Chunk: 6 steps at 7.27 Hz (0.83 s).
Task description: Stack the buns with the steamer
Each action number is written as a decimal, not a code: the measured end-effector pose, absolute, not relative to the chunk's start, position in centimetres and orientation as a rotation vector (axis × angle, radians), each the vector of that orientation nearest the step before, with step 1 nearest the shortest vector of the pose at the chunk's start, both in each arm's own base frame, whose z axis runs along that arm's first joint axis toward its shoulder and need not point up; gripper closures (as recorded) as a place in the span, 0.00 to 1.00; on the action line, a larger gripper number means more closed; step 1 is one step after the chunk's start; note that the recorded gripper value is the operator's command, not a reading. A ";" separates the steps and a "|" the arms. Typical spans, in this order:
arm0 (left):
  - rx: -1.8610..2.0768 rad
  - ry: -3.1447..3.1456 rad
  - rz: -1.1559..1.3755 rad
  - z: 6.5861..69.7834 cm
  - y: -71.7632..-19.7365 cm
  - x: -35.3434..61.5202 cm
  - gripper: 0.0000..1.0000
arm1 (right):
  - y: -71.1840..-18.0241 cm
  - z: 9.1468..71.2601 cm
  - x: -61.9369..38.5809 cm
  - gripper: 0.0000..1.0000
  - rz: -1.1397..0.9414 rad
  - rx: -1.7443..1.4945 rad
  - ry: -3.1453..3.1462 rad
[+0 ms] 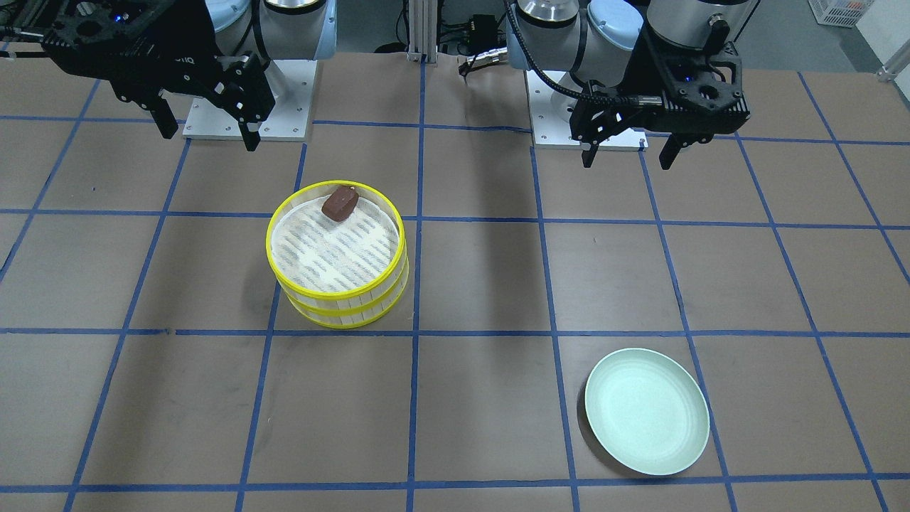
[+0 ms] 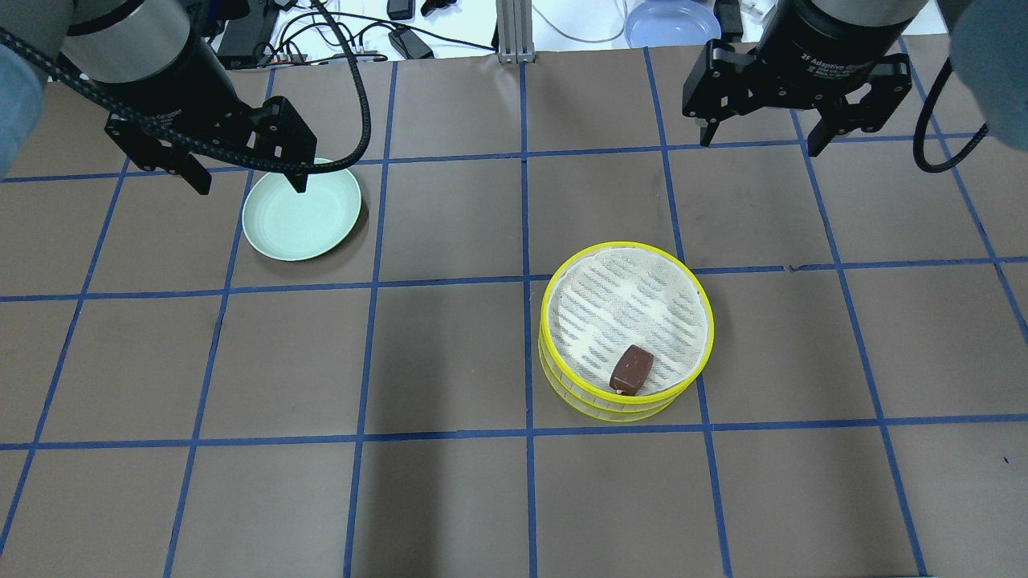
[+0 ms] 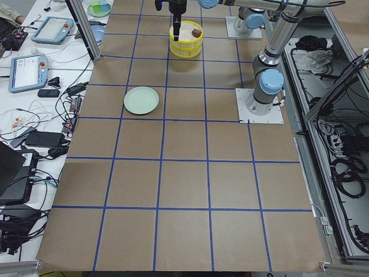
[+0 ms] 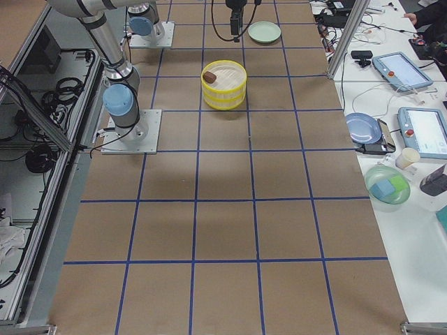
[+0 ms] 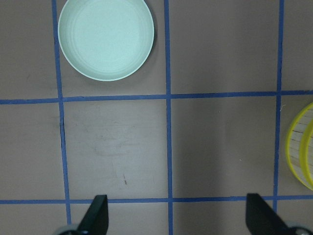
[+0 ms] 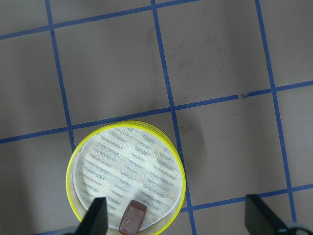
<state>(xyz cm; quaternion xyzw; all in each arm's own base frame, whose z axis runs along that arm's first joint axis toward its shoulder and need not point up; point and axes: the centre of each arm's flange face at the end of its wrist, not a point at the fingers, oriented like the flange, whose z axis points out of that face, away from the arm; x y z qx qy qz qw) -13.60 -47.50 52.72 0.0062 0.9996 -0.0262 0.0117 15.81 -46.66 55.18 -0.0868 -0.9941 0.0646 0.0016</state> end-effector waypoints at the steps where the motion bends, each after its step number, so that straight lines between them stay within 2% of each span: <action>1: 0.019 3.117 -0.082 52.7 -47.5 -13.6 0.00 | -46.7 55.2 15.8 0.00 0.203 -0.272 -3.120; 6: 0.019 3.117 -0.090 52.4 -47.7 -13.6 0.00 | -46.7 55.2 15.8 0.00 0.205 -0.271 -3.120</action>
